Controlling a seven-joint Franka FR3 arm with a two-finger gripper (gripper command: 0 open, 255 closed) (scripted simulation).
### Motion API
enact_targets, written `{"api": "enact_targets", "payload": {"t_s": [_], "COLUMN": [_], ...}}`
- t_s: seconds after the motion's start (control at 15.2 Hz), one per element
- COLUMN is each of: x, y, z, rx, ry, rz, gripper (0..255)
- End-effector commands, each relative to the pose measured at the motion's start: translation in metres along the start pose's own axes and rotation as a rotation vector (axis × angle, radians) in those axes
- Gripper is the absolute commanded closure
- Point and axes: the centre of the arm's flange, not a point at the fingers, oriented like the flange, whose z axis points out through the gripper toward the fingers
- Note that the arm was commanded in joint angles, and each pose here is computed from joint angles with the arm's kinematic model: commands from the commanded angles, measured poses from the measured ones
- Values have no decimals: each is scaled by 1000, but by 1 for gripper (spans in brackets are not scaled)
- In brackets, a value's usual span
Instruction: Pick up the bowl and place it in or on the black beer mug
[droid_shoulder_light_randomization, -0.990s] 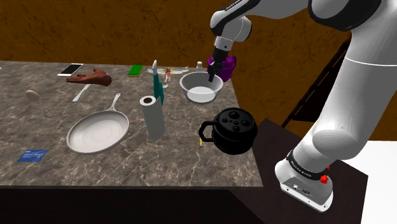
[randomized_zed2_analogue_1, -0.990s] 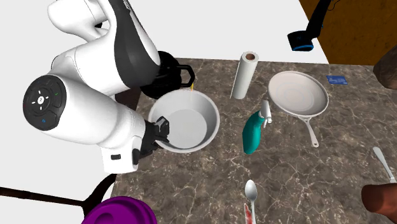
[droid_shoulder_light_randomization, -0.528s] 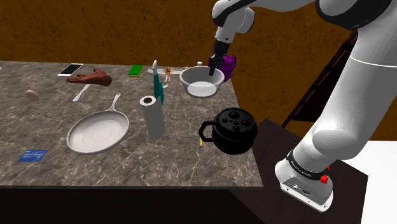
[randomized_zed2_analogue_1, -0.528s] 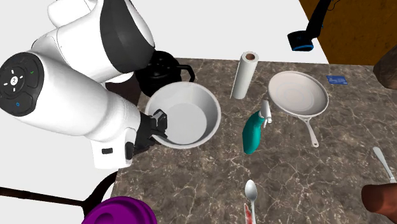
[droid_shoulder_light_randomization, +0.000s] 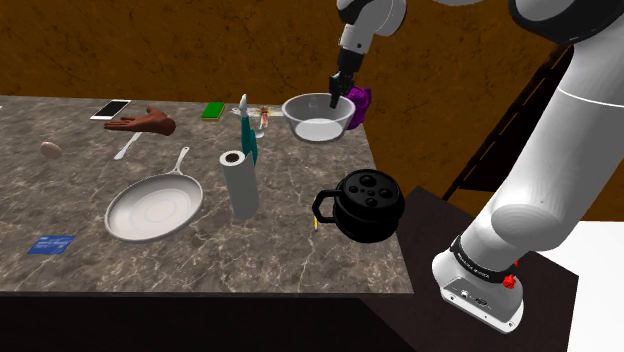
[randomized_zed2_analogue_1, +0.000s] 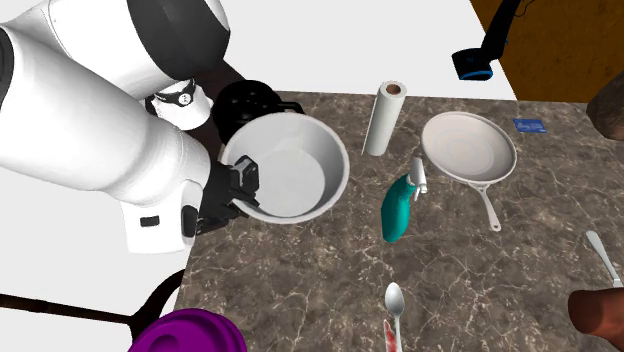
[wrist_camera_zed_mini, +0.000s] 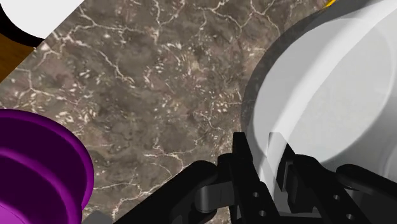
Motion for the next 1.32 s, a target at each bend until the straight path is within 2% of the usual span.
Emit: {"api": "enact_targets", "payload": {"t_s": [0.0, 0.73, 1.25], "x": [1, 2, -92], "y": [-4, -23, -69], "z": [-11, -65, -59], "rx": [0, 0, 0], "ry": [1, 1, 1], "rz": [0, 0, 0], "gripper": [255, 255, 255]}}
